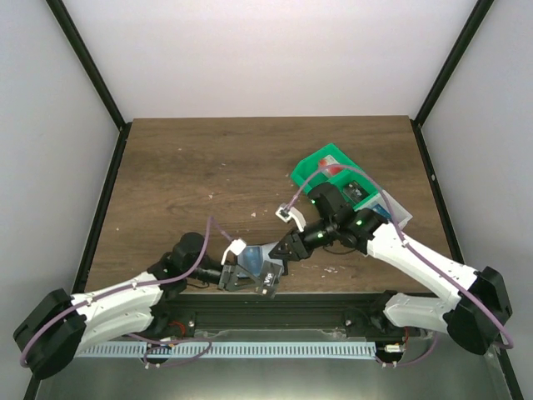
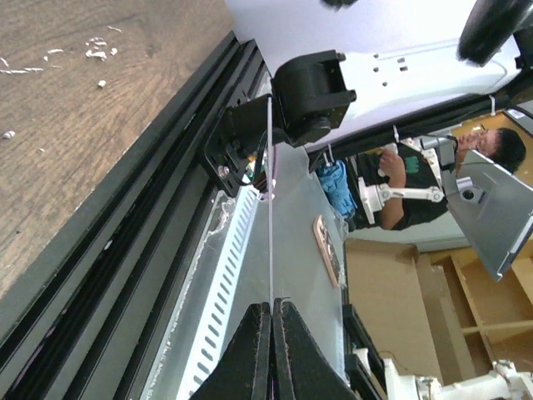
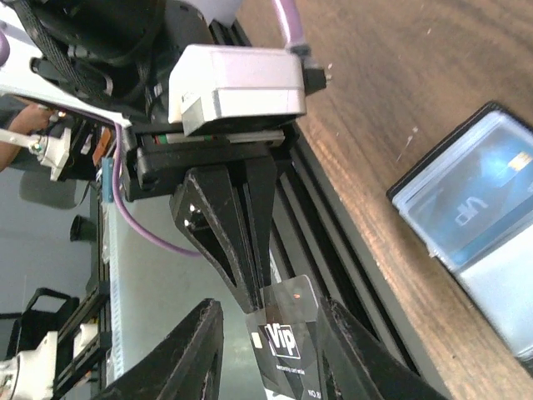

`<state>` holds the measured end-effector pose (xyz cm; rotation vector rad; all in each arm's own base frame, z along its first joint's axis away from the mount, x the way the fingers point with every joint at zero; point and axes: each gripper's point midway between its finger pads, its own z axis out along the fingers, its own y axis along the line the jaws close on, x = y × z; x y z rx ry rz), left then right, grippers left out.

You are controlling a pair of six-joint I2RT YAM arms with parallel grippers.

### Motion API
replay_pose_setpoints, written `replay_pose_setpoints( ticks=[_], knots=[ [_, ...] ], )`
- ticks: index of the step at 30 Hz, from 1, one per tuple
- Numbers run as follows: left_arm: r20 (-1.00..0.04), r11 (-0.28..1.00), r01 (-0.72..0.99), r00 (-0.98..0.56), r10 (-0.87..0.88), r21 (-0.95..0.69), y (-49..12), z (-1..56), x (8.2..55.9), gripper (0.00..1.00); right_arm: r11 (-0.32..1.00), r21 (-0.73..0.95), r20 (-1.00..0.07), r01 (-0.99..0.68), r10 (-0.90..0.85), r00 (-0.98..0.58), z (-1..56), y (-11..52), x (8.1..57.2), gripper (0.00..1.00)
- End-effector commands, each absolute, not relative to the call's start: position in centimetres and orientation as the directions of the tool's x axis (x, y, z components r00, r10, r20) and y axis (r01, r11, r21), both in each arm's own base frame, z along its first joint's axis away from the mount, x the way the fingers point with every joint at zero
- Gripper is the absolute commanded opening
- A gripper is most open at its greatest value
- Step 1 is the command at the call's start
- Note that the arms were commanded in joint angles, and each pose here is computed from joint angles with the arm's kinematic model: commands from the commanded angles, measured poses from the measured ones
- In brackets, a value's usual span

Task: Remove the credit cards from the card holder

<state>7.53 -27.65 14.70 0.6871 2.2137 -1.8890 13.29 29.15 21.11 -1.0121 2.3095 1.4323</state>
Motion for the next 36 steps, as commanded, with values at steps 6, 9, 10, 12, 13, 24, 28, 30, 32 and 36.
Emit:
replay_pose_setpoints(
  ticks=[6,9,10,12,13,24,28,30,32,36],
  knots=[
    [-0.486,-0.002,0.503,-0.833,0.264,-0.864,-27.8,16.7,6.6,0.00,0.260,0.739,-0.452,-0.622,-0.494,-0.743,19.6,29.5,10.9,0.32],
    [-0.492,-0.005,0.509,-0.829,0.265,-0.861,-27.7,16.8,6.5,0.00,0.275,0.732,-0.444,-0.624,-0.503,-0.742,19.1,29.5,10.8,0.34],
    [-0.493,-0.004,0.510,-0.829,0.264,-0.860,-27.7,16.8,6.5,0.00,0.287,0.725,-0.440,-0.626,-0.506,-0.742,18.9,29.5,10.9,0.34],
    [-0.497,-0.006,0.514,-0.827,0.263,-0.858,-27.7,16.8,6.4,0.00,0.285,0.723,-0.441,-0.629,-0.511,-0.738,18.8,29.6,10.8,0.34],
    [-0.499,-0.007,0.515,-0.826,0.263,-0.857,-27.7,16.9,6.4,0.00,0.278,0.726,-0.440,-0.629,-0.515,-0.736,18.8,29.7,10.6,0.33],
    [-0.508,0.037,0.530,-0.829,0.234,-0.847,-27.8,16.9,7.2,0.01,0.233,0.714,-0.487,-0.660,-0.513,-0.707,20.0,29.8,10.0,0.00],
    [-0.500,0.136,0.524,-0.847,0.179,-0.841,-27.7,16.6,8.9,0.46,0.230,0.699,-0.527,-0.677,-0.474,-0.706,20.8,30.0,10.6,0.00],
    [-0.502,0.188,0.522,-0.853,0.143,-0.832,-27.6,16.6,9.8,0.70,0.257,0.679,-0.545,-0.687,-0.449,-0.708,20.7,30.1,11.3,0.01],
    [-0.510,0.242,0.518,-0.854,0.100,-0.820,-27.4,16.8,10.9,0.95,0.297,0.660,-0.558,-0.690,-0.421,-0.715,20.5,30.1,12.4,0.01],
    [-0.539,0.367,0.506,-0.842,0.016,-0.781,-26.3,16.8,12.9,1.00,0.400,0.637,-0.570,-0.659,-0.332,-0.752,20.5,29.8,15.3,0.01]
  ],
)
